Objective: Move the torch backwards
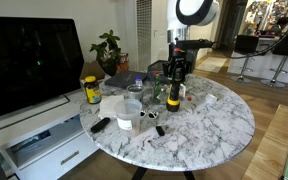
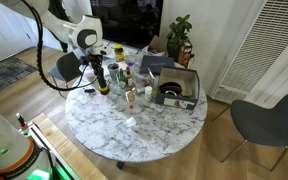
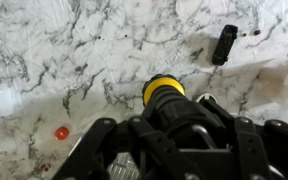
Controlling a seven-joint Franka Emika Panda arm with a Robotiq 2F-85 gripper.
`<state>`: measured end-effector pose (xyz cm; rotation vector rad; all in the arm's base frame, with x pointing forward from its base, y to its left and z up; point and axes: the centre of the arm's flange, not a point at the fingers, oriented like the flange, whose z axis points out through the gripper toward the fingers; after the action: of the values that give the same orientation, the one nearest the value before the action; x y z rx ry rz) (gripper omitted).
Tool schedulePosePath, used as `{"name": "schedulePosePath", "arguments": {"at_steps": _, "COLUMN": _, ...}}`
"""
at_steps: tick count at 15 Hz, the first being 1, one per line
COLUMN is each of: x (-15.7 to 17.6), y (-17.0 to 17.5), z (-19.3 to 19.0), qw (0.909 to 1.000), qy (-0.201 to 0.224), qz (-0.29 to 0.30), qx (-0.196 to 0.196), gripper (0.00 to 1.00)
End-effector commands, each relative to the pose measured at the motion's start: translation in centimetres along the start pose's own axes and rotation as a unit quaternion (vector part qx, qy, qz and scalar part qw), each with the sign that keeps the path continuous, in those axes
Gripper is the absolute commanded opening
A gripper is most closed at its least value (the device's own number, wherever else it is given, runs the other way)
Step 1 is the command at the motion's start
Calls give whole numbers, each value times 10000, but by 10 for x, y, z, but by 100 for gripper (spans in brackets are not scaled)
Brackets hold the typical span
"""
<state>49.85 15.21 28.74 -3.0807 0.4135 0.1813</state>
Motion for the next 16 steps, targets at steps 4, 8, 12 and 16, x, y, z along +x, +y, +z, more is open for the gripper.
{"name": "schedulePosePath", "arguments": {"at_steps": 4, "x": -19, "y": -28, "z": -115, "qw": 9994, "qy": -131, "qz": -246, "qx": -188, "gripper": 27}}
{"name": "schedulePosePath", "arguments": {"at_steps": 8, "x": -11, "y": -72, "z": -180, "qw": 9980, "qy": 136, "qz": -607, "qx": -119, "gripper": 27}}
{"name": "schedulePosePath", "arguments": {"at_steps": 12, "x": 24, "y": -109, "z": -225, "qw": 9957, "qy": 527, "qz": -750, "qx": 109, "gripper": 27}}
{"name": "schedulePosePath", "arguments": {"at_steps": 16, "x": 77, "y": -130, "z": -241, "qw": 9937, "qy": 778, "qz": -651, "qx": 485, "gripper": 27}}
